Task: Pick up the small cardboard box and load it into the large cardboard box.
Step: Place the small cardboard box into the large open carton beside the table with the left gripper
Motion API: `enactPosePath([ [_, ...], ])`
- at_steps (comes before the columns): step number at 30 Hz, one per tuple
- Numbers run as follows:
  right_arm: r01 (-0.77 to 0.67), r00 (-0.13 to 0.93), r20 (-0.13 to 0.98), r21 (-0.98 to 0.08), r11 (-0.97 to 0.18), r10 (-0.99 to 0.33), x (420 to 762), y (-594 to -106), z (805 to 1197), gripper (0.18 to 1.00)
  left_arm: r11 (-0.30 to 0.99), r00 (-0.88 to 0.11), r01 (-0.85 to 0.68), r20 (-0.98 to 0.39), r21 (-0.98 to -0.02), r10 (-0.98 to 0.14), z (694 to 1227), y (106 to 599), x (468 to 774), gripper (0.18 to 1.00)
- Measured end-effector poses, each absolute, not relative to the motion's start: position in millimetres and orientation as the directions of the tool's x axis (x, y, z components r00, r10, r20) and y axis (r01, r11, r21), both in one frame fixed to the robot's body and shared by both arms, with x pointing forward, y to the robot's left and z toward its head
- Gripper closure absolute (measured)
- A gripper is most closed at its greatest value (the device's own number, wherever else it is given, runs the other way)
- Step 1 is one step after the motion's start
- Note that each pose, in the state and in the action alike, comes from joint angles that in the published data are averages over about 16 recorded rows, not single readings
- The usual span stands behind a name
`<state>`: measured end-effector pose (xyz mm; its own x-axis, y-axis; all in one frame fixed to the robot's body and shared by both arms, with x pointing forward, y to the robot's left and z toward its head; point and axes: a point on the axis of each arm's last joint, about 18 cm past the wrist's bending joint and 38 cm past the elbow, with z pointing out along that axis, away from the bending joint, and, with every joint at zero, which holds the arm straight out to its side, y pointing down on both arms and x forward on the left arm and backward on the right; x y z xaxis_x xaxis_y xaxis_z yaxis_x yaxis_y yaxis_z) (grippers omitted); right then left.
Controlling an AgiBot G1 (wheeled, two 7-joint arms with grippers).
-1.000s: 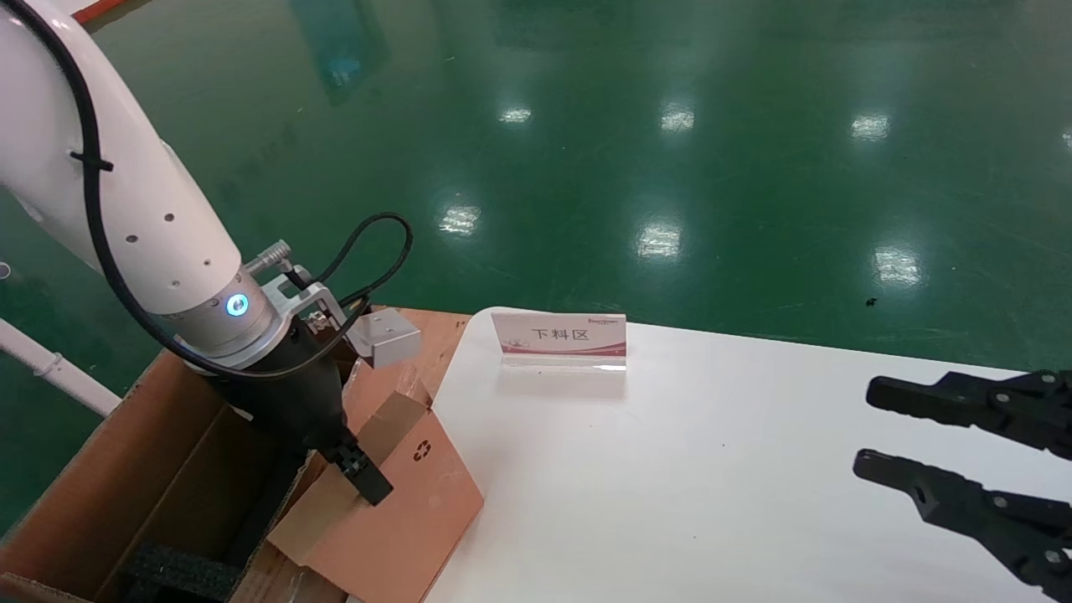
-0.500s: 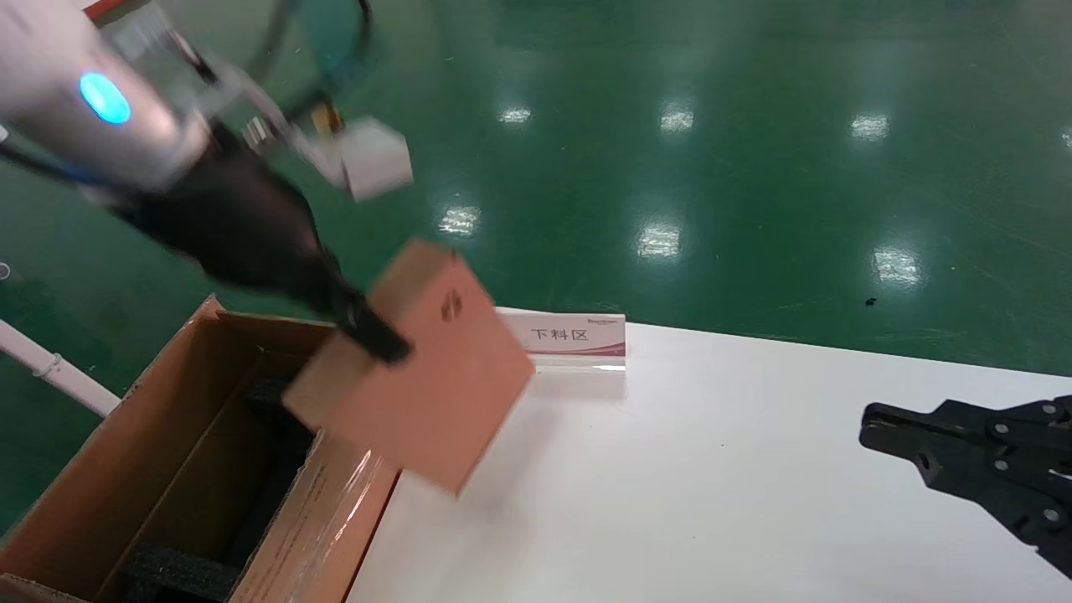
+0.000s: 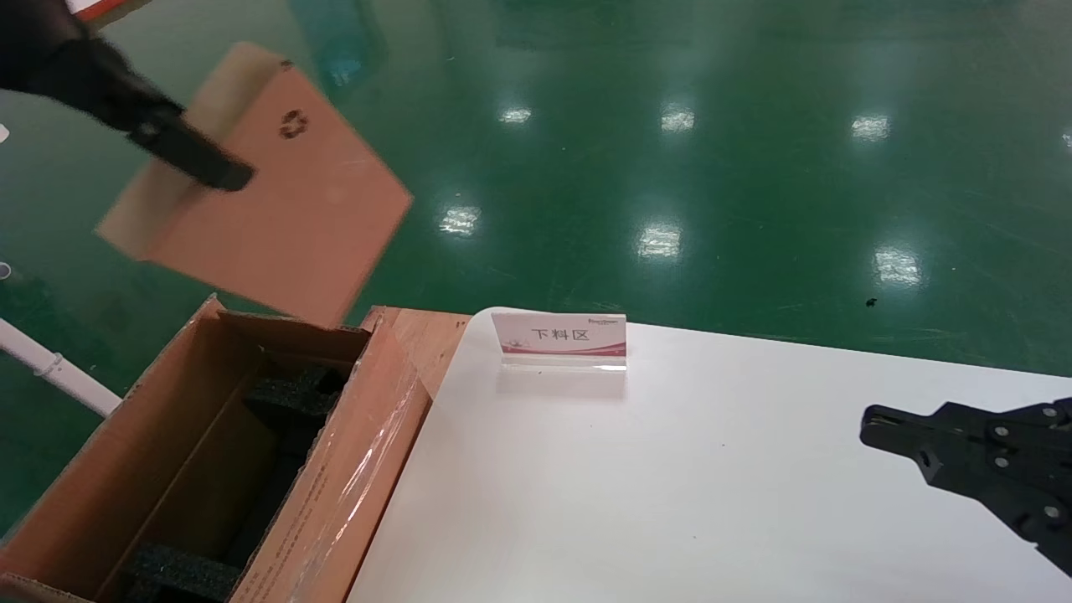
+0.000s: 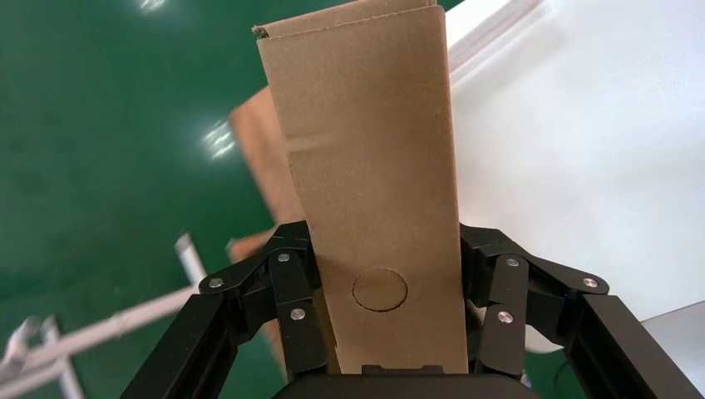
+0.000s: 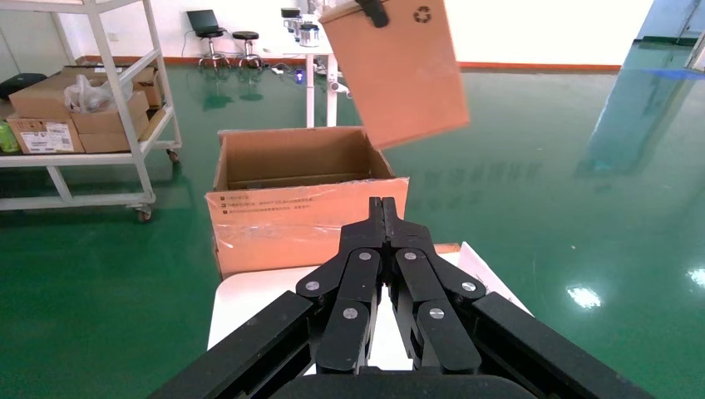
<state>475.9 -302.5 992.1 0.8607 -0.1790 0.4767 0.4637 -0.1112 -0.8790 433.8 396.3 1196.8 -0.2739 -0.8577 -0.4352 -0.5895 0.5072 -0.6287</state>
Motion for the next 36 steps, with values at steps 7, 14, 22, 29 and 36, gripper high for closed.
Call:
enactPosePath([
  [7,0.464,0.861,0.477,-0.879,-0.111,-0.179,475.9,-302.5,992.1,0.988,0.461,-0.233,-0.724,-0.447,-0.513,-0.864,1168.5,432.1,418.8,0.757],
  [14,0.464,0.861,0.477,-0.879,-0.111,-0.179,475.9,-302.5,992.1,0.976,0.378,-0.216,-0.844,-0.405,-0.38,-0.889,1135.3,457.3,408.8,0.758],
  [22,0.464,0.861,0.477,-0.879,-0.111,-0.179,475.9,-302.5,992.1,0.925,0.309,-0.182,-0.881,-0.347,-0.358,-0.92,1123.2,477.1,404.5,0.759],
  [29,0.464,0.861,0.477,-0.879,-0.111,-0.179,475.9,-302.5,992.1,0.829,0.295,-0.17,-0.867,-0.318,-0.401,-0.933,1110.6,487.7,417.6,0.76],
  [36,0.464,0.861,0.477,-0.879,-0.111,-0.179,475.9,-302.5,992.1,0.691,0.273,-0.156,-0.855,-0.283,-0.441,-0.946,1084.5,492.6,437.8,0.761],
])
